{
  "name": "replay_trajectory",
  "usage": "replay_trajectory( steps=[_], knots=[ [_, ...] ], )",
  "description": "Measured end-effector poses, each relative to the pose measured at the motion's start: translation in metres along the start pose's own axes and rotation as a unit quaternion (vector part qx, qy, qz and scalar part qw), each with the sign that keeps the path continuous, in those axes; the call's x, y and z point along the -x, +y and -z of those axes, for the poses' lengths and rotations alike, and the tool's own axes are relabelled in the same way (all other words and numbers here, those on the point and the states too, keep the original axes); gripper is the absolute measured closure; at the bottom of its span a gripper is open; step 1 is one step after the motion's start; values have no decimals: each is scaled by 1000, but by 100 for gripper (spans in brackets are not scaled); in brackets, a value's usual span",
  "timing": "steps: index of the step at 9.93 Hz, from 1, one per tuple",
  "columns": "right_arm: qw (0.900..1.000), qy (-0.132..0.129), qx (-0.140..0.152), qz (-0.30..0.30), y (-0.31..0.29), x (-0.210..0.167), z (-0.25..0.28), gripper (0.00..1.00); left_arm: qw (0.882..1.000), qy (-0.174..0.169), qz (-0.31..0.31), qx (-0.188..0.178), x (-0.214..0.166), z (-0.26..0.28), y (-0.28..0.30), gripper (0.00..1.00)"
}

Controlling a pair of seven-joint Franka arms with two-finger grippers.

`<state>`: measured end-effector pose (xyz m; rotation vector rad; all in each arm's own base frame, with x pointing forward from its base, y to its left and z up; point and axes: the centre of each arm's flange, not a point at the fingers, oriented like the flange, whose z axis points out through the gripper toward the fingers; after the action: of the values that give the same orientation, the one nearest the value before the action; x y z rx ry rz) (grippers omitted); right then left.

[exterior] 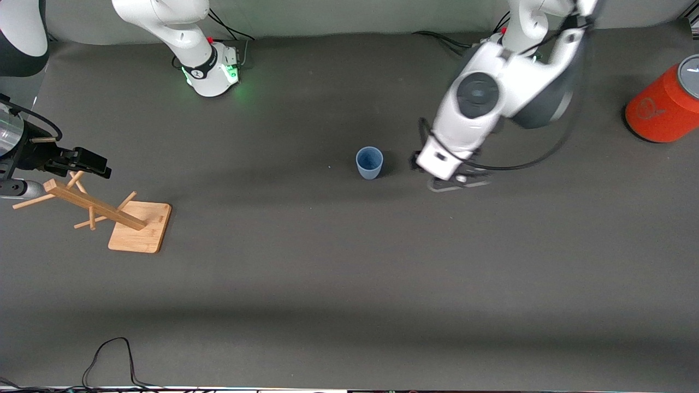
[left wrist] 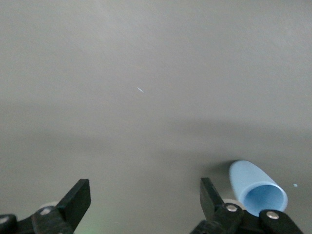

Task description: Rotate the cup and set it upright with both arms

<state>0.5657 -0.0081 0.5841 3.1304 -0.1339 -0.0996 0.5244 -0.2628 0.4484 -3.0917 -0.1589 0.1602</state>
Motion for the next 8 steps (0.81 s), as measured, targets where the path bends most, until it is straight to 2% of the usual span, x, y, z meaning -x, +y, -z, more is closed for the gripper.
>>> replay_trajectory(
  steps=[2,4,6,8],
  knots=[
    [1000,0,0,0,0,0,0,0,999,16,-30,11,-34,40,-96,0],
    [1000,-1,0,0,0,0,-1,0,998,48,-40,19,-37,84,-179,0],
    [1000,-1,0,0,0,0,-1,0,996,69,-46,19,-20,114,-220,0],
    [1000,-1,0,0,0,0,-1,0,997,70,-40,18,-6,123,-234,0]
  ],
)
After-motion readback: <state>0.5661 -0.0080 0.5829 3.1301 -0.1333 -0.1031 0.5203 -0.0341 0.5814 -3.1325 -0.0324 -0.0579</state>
